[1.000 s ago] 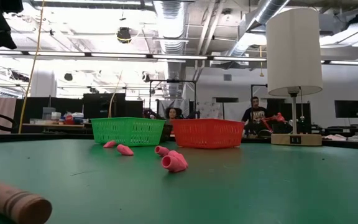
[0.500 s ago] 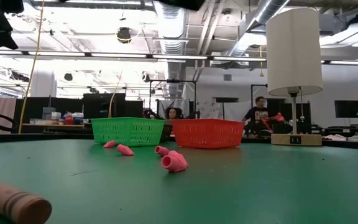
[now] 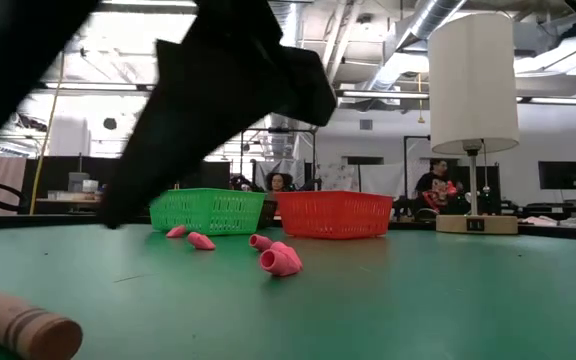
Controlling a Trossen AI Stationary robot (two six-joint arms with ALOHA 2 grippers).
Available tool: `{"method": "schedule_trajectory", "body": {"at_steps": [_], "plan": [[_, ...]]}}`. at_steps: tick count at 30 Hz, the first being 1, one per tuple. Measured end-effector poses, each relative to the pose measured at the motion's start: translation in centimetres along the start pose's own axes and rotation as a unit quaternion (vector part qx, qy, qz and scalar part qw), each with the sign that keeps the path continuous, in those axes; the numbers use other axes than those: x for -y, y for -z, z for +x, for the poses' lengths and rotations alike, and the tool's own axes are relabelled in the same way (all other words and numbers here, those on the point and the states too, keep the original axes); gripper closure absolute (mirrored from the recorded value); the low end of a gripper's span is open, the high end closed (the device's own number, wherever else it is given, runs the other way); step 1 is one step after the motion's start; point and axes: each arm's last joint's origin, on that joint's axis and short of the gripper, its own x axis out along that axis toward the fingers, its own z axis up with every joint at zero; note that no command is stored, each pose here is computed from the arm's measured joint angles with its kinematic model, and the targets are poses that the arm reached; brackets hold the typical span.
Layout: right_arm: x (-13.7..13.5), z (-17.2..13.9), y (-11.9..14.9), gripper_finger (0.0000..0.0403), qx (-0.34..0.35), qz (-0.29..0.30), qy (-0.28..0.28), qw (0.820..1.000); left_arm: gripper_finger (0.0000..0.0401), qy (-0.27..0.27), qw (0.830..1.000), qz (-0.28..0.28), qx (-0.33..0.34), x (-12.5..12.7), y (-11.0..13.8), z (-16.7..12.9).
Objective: Sort crayons
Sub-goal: Put the brown crayon into the bin
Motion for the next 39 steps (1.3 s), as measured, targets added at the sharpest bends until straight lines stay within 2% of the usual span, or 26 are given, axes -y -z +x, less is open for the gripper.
{"method": "schedule_trajectory", "body": {"at_steps": [3, 8, 12, 20, 29, 36, 39], "plan": [[0.6, 0.0, 0.1, 0.02, -0.016, -0.002, 0.024, 1.0, 0.0189, 0.0, 1.0, 0.003, 0.0, 0.0, 0.0, 0.0], [0.3, 0.5, 0.1, 0.02, -0.004, 0.001, 0.011, 1.0, 0.0189, 0.0, 1.0, 0.007, 0.0, 0.0, 0.0, 0.0], [0.2, 1.7, 1.0, 0.02, -0.012, 0.0, 0.019, 1.0, 0.0189, 0.0, 1.0, 0.008, 0.0, 0.0, 0.0, 0.0], [0.5, 2.2, 1.5, 0.0205, -0.023, 0.003, 0.037, 0.999, 0.0189, 0.0, 1.0, 0.019, 0.001, 0.0, 0.0, 0.0], [1.6, 2.0, 1.9, 0.0269, -0.049, 0.031, 0.093, 0.994, 0.0189, -0.001, 1.0, 0.019, 0.001, 0.0, 0.0, 0.0], [2.1, 2.1, 1.5, 0.0311, -0.051, 0.034, 0.102, 0.993, 0.0189, -0.004, 1.0, 0.021, 0.008, 0.0, 0.0, 0.0], [2.3, 2.1, 1.3, 0.0343, -0.054, 0.036, 0.103, 0.993, 0.0189, -0.005, 1.0, 0.021, 0.01, 0.0, -0.1, 0.0]]}}
